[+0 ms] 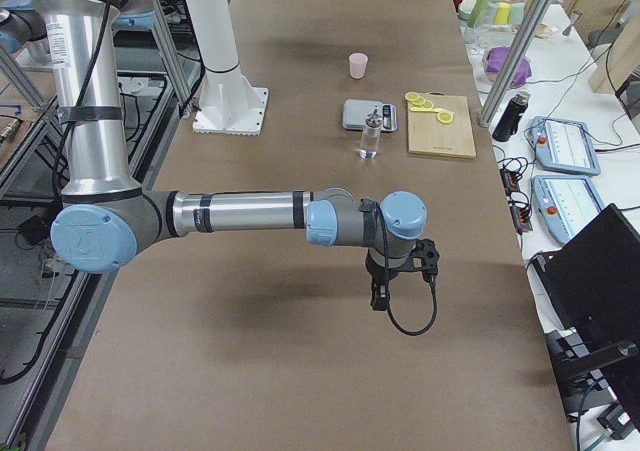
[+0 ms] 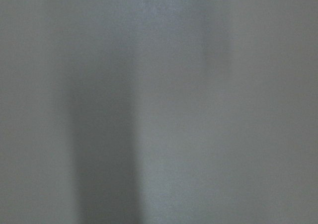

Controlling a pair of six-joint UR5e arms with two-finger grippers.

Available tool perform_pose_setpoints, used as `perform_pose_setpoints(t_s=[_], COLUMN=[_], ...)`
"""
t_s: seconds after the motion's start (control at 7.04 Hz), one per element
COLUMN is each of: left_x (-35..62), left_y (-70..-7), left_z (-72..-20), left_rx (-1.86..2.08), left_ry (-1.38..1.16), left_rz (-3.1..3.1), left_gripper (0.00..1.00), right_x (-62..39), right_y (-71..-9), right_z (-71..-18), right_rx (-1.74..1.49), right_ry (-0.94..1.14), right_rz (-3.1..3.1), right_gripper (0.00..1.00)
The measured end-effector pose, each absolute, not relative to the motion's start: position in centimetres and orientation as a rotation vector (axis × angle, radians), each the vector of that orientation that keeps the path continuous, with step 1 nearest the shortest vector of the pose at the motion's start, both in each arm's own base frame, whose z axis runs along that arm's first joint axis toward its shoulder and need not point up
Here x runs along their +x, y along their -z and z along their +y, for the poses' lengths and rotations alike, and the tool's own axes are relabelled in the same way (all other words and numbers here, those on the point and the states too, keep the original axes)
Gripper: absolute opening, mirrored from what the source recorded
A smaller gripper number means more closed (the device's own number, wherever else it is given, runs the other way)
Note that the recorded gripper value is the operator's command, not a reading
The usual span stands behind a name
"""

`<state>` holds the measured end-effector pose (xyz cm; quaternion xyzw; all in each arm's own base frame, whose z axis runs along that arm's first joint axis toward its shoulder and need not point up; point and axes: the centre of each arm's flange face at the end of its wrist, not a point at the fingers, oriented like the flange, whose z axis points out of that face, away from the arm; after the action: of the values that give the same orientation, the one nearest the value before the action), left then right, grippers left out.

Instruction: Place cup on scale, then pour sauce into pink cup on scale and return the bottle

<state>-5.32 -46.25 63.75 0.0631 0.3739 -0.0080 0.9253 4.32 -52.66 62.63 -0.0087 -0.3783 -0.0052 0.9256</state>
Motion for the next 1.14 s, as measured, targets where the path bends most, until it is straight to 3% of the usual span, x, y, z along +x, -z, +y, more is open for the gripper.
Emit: perform_pose_setpoints(t_s=[1.14], left_x=[-4.0], left_y=[-62.3], left_z=[-48.0], left_rx=[0.158], left_ry=[-0.031], left_rz=[0.771], left_gripper=[0.99], right_x=[4.2], right_y=[-61.9], right_z=[-53.2], right_rx=[-0.005], right_ry=[0.018], right_rz=[-0.777], right_gripper=[1.00])
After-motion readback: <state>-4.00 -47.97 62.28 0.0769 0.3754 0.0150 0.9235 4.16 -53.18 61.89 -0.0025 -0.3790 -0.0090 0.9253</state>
